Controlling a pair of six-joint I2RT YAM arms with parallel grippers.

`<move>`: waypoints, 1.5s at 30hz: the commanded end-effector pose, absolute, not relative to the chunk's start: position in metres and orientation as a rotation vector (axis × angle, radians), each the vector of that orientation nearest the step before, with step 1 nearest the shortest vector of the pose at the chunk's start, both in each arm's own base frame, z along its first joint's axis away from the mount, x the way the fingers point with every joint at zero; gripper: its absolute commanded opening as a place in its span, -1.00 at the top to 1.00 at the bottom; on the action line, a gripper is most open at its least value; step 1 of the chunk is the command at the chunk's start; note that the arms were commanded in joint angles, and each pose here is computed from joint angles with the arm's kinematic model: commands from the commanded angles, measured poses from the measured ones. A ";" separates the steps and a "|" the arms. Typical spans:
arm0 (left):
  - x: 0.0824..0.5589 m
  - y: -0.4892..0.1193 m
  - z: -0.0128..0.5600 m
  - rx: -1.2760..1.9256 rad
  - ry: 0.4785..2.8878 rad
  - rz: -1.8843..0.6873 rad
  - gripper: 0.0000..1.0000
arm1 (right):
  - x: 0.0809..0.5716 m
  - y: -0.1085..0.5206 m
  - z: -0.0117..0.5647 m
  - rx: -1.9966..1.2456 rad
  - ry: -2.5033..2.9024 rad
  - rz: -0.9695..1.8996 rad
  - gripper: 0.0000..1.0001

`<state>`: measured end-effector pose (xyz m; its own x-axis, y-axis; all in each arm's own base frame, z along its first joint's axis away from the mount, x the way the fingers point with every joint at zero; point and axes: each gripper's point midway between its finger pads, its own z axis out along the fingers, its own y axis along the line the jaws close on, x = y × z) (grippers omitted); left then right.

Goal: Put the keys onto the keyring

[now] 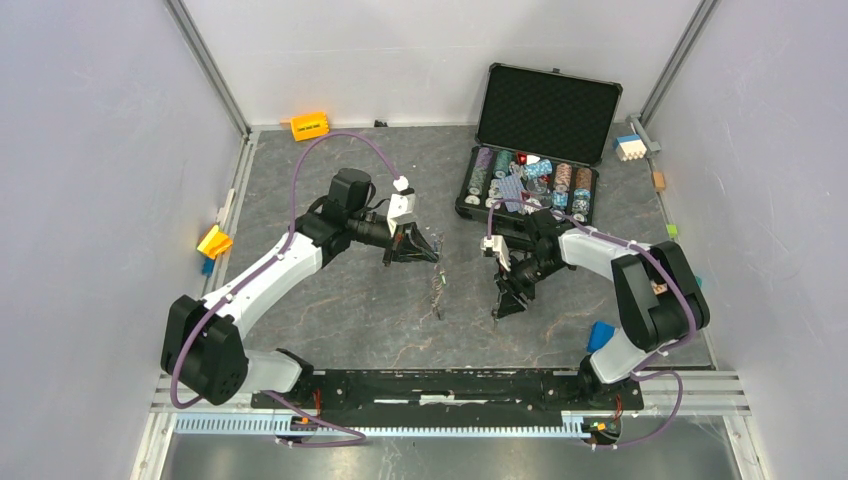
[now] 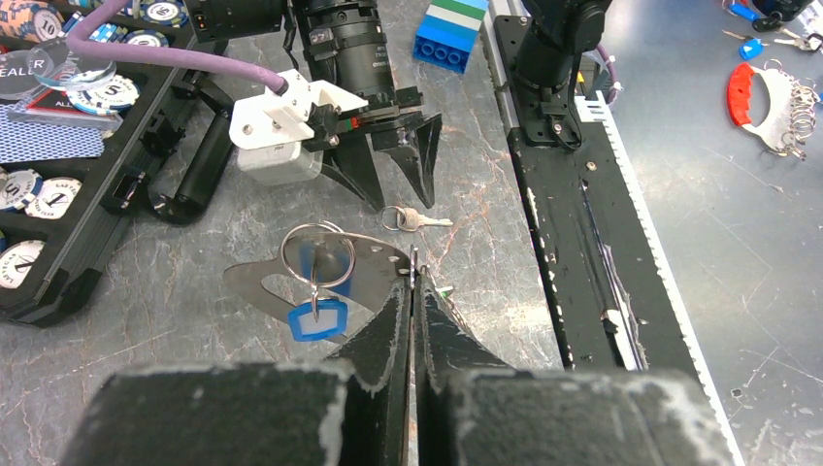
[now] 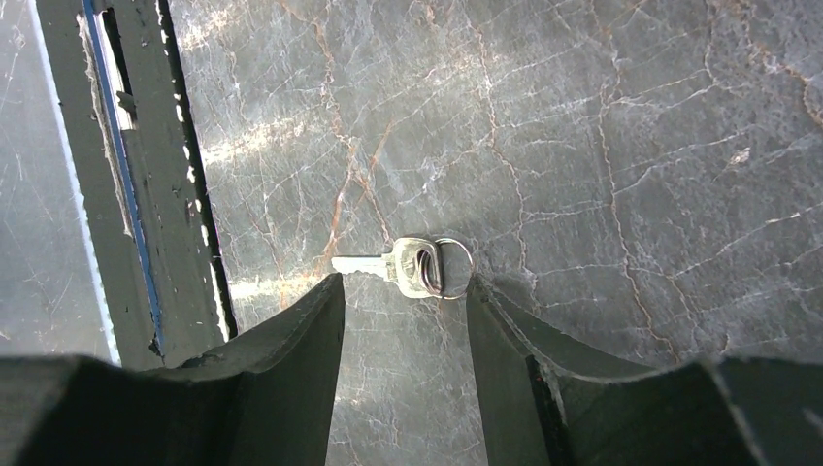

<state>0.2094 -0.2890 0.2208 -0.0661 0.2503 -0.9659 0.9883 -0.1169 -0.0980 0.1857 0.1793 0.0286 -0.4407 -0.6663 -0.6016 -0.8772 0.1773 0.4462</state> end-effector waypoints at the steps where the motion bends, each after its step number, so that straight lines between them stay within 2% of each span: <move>1: 0.206 -0.291 0.246 1.481 1.265 -1.235 0.96 | 0.192 0.182 0.032 -1.470 2.169 1.125 -0.09; 13: 0.205 -0.291 0.248 1.482 1.258 -1.237 0.95 | 0.203 0.172 0.033 -1.432 2.196 1.029 -0.09; 28: 0.206 -0.291 0.247 1.480 1.265 -1.240 0.96 | 0.187 0.175 0.019 -1.399 2.246 1.116 -0.08; 45: 0.205 -0.291 0.246 1.482 1.263 -1.241 0.96 | 0.186 0.188 0.029 -1.362 2.213 1.219 -0.03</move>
